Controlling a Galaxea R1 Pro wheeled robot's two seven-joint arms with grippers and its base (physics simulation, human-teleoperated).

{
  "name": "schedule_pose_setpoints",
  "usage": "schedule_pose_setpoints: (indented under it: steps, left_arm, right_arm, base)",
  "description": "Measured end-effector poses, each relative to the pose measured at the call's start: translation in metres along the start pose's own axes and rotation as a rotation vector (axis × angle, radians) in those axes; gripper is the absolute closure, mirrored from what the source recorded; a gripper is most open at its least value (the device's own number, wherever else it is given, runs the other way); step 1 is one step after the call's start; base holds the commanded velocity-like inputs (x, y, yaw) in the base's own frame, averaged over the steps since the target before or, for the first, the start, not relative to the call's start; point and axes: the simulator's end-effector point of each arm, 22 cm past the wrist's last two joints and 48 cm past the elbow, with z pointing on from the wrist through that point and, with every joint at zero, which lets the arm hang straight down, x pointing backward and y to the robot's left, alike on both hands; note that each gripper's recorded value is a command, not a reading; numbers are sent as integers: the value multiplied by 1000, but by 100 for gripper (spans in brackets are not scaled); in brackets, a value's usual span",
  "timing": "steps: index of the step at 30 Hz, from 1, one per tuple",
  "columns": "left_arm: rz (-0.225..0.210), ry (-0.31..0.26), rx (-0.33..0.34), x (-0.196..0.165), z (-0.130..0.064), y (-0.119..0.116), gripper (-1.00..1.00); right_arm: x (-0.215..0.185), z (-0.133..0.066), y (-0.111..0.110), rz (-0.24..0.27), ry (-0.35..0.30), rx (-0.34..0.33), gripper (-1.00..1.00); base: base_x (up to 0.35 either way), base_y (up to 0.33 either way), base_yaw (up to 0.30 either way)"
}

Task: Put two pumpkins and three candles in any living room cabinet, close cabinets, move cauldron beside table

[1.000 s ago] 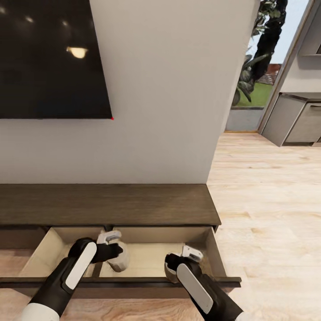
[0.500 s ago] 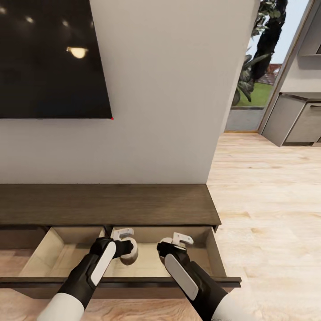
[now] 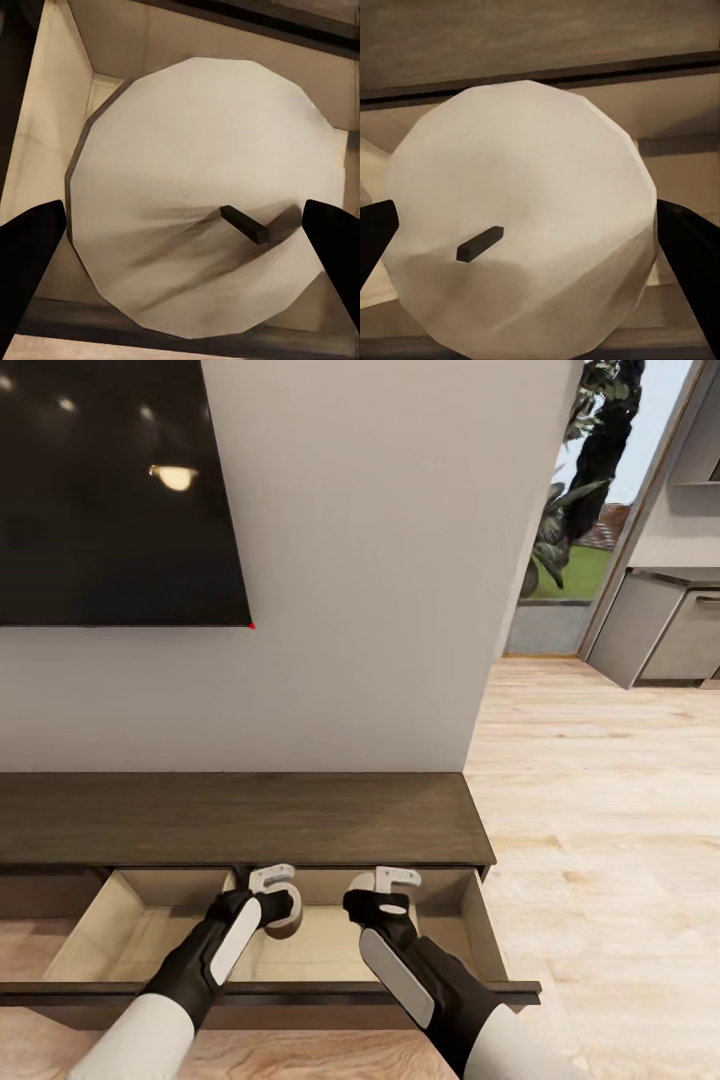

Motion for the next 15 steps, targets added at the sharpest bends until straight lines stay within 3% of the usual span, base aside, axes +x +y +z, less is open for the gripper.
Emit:
schedule_pose_setpoints:
  steps: [12,15]
  left_arm:
    - [-18,-29,-10,-5,6,4,100]
    - [-19,-29,-10,-4,6,4,100]
  right_arm:
    - [9,6,-5,-21,14,13,100]
    - [8,5,-6,-21,10,13,100]
  base:
    - [0,2,0]
    - [0,151,0]
